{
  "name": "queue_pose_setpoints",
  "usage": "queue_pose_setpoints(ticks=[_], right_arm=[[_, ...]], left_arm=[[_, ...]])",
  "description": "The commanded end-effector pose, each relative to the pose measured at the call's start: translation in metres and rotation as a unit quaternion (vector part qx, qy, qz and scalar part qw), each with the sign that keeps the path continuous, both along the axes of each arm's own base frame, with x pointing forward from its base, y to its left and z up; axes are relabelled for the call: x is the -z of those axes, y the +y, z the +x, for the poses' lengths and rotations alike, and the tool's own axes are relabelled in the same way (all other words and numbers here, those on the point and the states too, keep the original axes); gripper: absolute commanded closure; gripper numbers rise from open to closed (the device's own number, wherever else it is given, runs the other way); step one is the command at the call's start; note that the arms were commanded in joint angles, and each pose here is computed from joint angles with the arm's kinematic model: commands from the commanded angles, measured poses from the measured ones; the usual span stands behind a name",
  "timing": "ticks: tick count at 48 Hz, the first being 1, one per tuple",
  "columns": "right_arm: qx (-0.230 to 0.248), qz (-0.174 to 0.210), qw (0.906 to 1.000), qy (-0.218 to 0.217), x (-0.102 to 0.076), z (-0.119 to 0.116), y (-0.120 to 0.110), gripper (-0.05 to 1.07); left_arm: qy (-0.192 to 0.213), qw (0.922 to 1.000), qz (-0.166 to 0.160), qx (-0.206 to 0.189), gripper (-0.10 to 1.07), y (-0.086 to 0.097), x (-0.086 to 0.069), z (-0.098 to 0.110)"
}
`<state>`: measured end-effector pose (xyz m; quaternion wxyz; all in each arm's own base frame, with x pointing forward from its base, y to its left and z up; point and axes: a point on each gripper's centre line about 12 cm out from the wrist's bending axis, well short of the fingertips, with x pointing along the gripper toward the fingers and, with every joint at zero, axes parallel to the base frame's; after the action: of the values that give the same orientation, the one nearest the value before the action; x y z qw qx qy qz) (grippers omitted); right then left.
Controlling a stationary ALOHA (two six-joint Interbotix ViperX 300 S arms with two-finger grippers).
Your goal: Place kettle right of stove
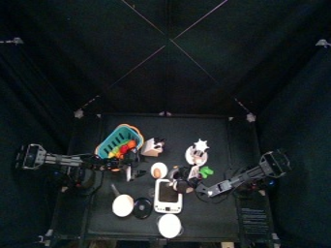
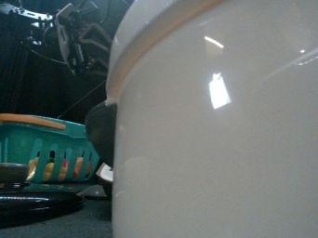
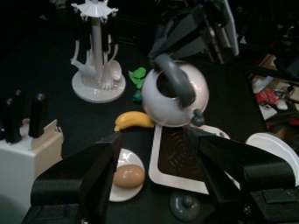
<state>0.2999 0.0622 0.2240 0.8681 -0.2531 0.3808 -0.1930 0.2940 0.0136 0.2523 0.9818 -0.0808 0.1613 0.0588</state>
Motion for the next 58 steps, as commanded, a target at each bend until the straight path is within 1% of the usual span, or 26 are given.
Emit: queue_pose_setpoints(ticks=[1,5,8,12,16,22,25,29,33,37,40,48,58], right_arm=[[0.016,0.041,0.9990,0.008,0.005,-0.016,0.004,0.71],[0.043,0.063,0.9960,0.046,0.027,-0.029,0.002,0.70],[0.056,0.073,0.9934,0.068,0.039,-0.035,0.001,0.70],[0.067,0.082,0.9904,0.089,0.049,-0.041,0.003,0.70],[0.075,0.086,0.9887,0.096,0.052,-0.043,0.002,0.70],[0.077,0.091,0.9886,0.092,0.049,-0.042,0.002,0.69],[0.077,0.094,0.9889,0.086,0.045,-0.041,0.002,0.66],[0.075,0.101,0.9891,0.077,0.040,-0.040,0.003,0.60],[0.075,0.106,0.9891,0.069,0.034,-0.041,0.002,0.52],[0.079,0.105,0.9894,0.061,0.028,-0.043,0.000,0.44],[0.079,0.103,0.9898,0.058,0.025,-0.045,-0.001,0.40],[0.077,0.109,0.9899,0.048,0.017,-0.049,0.000,0.39],[0.077,0.123,0.9879,0.054,0.017,-0.053,0.005,0.38]], left_arm=[[-0.010,0.9999,0.001,0.000,0.05,0.000,-0.007,0.002],[-0.009,1.0000,0.001,0.000,0.05,0.000,-0.006,0.003],[-0.003,1.0000,-0.001,0.001,0.05,-0.001,-0.003,0.003],[0.003,1.0000,-0.003,0.002,0.05,-0.001,0.000,0.002],[0.004,1.0000,-0.006,-0.001,0.05,-0.001,0.001,0.002],[0.005,0.9999,-0.012,-0.004,0.05,0.000,0.002,0.001],[0.006,0.9999,-0.013,-0.004,0.05,-0.001,0.003,0.001],[0.006,0.9999,-0.013,-0.004,0.05,-0.001,0.003,0.001],[0.005,0.9999,-0.013,-0.004,0.05,0.000,0.002,0.001],[0.006,0.9999,-0.013,-0.004,0.05,0.000,0.003,0.001],[0.006,0.9999,-0.013,-0.004,0.05,0.000,0.003,0.001],[0.006,0.9999,-0.013,-0.004,0.05,0.000,0.003,0.001],[0.006,0.9999,-0.014,-0.005,0.05,0.000,0.003,0.001]])
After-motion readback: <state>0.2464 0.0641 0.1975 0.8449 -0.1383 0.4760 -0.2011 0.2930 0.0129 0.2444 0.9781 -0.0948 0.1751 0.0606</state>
